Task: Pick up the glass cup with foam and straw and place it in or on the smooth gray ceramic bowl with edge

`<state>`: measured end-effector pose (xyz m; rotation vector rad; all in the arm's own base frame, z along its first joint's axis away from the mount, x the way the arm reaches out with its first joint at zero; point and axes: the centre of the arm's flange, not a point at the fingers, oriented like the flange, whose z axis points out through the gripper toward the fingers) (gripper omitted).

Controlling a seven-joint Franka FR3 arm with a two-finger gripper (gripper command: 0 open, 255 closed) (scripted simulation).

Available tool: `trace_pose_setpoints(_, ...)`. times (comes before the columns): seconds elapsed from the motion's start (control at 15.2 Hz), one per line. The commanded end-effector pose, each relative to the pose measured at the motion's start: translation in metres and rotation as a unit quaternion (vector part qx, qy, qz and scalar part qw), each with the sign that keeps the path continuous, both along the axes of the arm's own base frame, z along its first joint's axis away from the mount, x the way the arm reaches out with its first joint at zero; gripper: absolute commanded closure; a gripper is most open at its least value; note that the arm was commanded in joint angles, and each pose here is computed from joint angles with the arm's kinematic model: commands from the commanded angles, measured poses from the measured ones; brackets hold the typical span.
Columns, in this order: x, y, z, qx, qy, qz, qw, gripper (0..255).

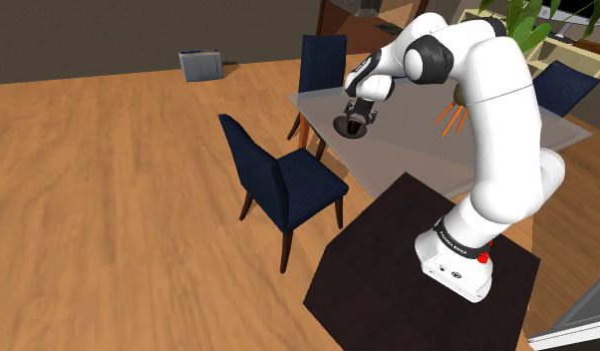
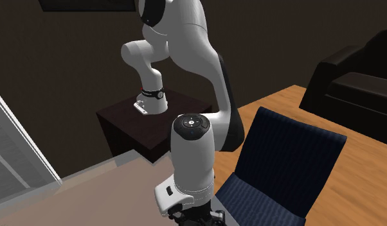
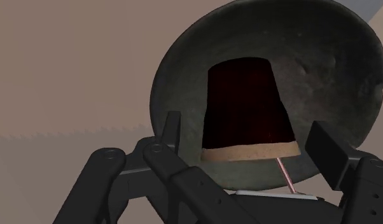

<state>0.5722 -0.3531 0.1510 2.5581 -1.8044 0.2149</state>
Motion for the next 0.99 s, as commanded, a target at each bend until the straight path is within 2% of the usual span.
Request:
trace_pose_setpoints(0.0, 0.000, 0.000, 0.000, 0.000, 0.000, 0.000, 1.0000, 0)
trace_pose_setpoints(0.2, 0.000, 0.000, 0.000, 0.000, 0.000, 0.000, 1.0000, 0)
trace_pose_setpoints(0.46, -0.005, 0.004, 0.050, 0.000, 0.000, 0.000, 1.0000, 0)
trace_pose_setpoints(0.92, -0.005, 0.004, 0.050, 0.000, 0.000, 0.000, 1.0000, 0)
